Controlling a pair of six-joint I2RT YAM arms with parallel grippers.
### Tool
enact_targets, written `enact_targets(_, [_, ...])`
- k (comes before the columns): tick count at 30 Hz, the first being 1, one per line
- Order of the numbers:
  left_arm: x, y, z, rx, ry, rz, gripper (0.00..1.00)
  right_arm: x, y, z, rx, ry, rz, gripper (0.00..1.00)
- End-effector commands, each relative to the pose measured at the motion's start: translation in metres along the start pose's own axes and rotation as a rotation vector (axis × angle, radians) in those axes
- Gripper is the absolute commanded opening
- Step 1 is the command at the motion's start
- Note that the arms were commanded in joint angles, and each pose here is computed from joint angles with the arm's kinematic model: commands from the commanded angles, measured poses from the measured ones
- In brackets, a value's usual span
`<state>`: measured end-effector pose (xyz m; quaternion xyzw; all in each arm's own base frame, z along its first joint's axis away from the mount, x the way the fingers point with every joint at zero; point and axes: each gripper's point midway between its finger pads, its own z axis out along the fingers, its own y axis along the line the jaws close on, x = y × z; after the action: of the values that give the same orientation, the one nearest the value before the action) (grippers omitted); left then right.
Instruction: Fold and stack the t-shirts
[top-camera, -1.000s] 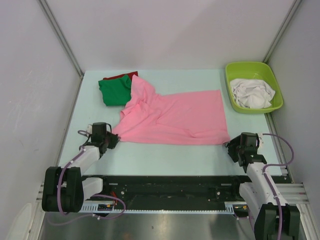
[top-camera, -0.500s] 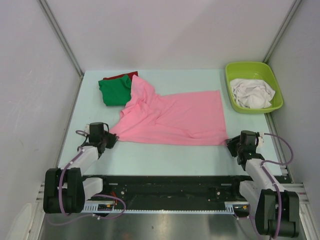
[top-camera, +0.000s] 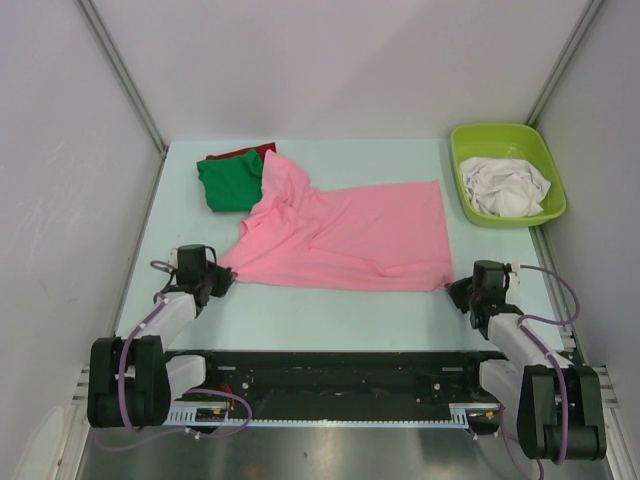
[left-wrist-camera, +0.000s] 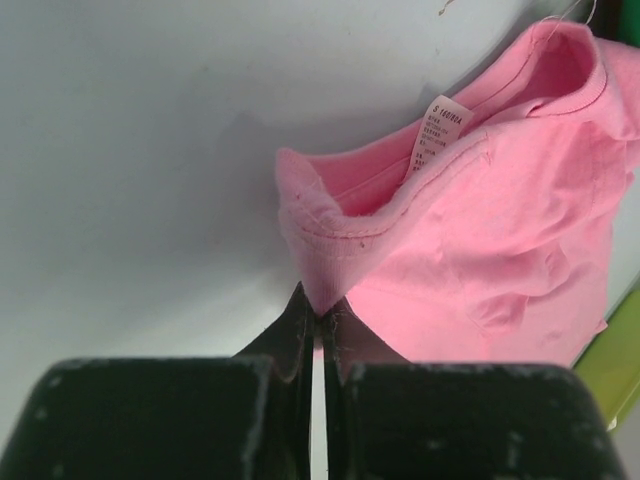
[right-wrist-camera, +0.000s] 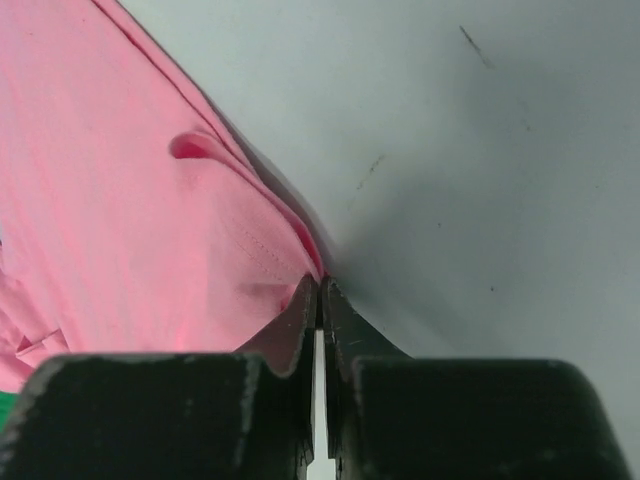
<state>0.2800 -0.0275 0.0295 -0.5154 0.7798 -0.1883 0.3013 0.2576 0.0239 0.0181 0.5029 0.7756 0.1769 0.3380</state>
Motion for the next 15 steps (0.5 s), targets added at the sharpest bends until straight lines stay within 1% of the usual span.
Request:
enact_targets(1, [-0.007,-0.005,-0.003,0.027,-0.020,0.013,0.00,0.001,-0.021,0.000,0.093,-0.008,-0.010,0.00])
enact_targets(4, [-0.008,-0.003,-0.004,0.024,-0.022,0.014,0.00,-0.010,-0.019,-0.004,0.103,-0.028,-0.018,0.00])
enact_targets(9, [-0.009,-0.006,-0.012,0.045,-0.029,0.018,0.00,-0.029,-0.020,-0.019,0.129,-0.073,-0.075,0.00])
enact_targets(15, [-0.005,0.004,-0.026,0.048,-0.040,0.003,0.00,-0.032,-0.034,-0.035,0.176,-0.073,-0.095,0.00])
